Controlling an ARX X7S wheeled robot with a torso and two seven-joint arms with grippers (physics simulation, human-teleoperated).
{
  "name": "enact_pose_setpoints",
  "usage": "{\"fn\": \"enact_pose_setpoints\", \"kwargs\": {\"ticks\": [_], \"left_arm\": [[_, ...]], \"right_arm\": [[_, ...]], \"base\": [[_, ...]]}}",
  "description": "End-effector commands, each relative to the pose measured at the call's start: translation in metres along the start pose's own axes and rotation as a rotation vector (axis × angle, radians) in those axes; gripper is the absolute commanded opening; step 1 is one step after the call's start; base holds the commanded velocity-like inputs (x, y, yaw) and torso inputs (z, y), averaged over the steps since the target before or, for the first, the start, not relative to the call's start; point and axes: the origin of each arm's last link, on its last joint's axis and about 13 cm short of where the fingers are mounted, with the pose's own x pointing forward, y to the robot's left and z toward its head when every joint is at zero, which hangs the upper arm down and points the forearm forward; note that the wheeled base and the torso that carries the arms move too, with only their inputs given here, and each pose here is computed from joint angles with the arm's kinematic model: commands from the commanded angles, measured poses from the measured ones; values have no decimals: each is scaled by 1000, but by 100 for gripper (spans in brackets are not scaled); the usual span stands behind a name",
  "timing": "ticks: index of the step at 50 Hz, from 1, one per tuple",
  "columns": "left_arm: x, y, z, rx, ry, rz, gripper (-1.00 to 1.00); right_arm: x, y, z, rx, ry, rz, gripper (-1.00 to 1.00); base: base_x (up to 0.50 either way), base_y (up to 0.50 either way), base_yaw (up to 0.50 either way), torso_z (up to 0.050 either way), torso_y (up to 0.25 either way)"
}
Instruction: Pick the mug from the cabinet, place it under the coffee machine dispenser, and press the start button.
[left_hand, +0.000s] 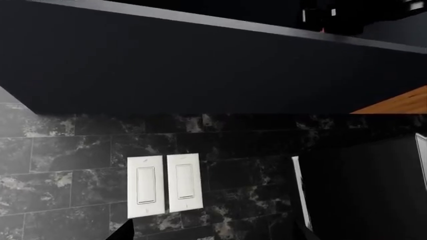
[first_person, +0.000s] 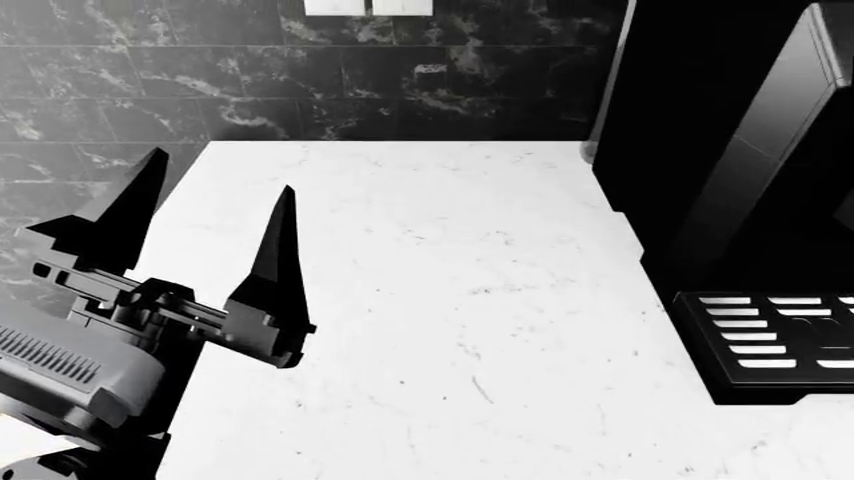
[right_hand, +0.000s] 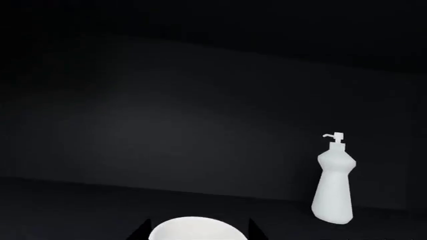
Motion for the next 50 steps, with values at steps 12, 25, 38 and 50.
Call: {"fn": "enact_pose_setpoints", "kwargs": {"ticks": [12, 25, 38, 50], "left_arm": [[0, 0, 1, 1, -4, 1, 100], [-1, 0, 1, -1, -6, 6, 100], [-1, -1, 1, 1, -7, 8, 100], [0, -1, -1, 0, -5, 11, 100]], "right_arm": [[9, -12, 3, -51, -257, -90, -100], [2, -9, 15, -45, -349, -52, -100], [-25, -21, 22, -44, -374, -15, -100], [-60, -34, 28, -26, -420, 50, -100]], "base": [[0, 0, 0, 0, 0], [0, 0, 0, 0, 0], [-462, 34, 0, 0, 0], [-338, 30, 0, 0, 0]]}}
